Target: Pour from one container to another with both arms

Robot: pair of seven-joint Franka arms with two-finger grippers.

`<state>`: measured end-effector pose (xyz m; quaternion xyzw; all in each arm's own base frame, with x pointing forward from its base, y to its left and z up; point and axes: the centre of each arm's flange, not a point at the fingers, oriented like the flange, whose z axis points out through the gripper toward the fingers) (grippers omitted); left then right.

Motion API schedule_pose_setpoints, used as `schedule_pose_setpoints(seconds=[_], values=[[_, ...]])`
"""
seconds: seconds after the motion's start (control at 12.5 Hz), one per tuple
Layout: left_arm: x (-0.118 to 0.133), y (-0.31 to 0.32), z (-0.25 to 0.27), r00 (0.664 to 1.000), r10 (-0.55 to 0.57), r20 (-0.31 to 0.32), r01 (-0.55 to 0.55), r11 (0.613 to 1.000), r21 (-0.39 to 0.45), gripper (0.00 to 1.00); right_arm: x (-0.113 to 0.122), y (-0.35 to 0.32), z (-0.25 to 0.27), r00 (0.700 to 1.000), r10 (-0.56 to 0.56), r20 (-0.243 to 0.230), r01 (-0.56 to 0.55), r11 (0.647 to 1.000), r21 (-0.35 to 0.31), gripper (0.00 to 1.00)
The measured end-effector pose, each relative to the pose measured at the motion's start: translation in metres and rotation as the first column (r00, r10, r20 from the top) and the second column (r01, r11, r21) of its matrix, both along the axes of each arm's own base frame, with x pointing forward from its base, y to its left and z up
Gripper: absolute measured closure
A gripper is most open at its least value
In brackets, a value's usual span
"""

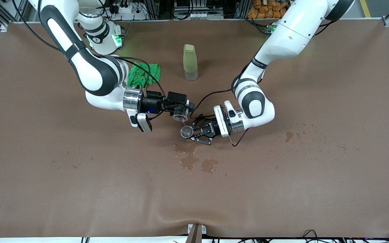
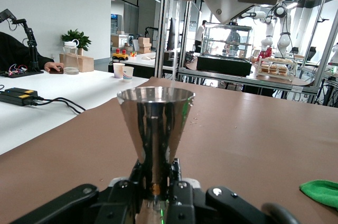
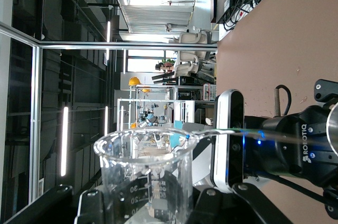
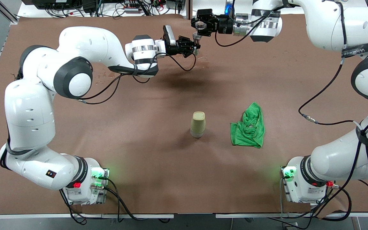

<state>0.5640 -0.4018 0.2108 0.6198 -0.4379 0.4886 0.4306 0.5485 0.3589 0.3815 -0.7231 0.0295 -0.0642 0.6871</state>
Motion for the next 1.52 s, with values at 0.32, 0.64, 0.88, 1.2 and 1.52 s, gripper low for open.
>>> schedule_pose_setpoints(seconds=[0.32, 0.64, 0.88, 1.2, 1.52], values=[[0.0, 0.0, 0.0, 1.0, 0.0, 0.0, 0.0, 1.0, 0.0, 0.79, -0.0007, 0.0009, -0.0025, 0.999, -0.009, -0.035, 0.01, 1.0, 0.029, 0.84], [-0.0004, -0.0005, 0.0, 1.0, -0.001, 0.0, 0.001, 1.0, 0.0, 0.79, -0.0012, 0.0018, -0.0018, 0.997, 0.003, -0.079, 0.002, 0.998, 0.061, 0.84], [-0.0004, -0.0005, 0.0, 1.0, -0.001, 0.0, 0.001, 1.0, 0.0, 0.79, -0.0007, 0.0011, -0.0018, 0.996, 0.006, -0.094, 0.0, 0.998, 0.069, 0.84], [-0.0004, -0.0005, 0.0, 1.0, -0.002, 0.005, 0.002, 1.0, 0.001, 0.79, 0.0025, -0.0035, -0.002, 0.992, 0.0, -0.123, 0.009, 0.997, 0.076, 0.84], [-0.0002, -0.0007, -0.001, 0.999, 0.016, 0.032, -0.016, 1.0, -0.006, 0.79, 0.0063, -0.0046, 0.0014, 0.989, -0.012, -0.148, 0.026, 0.995, 0.096, 0.84]])
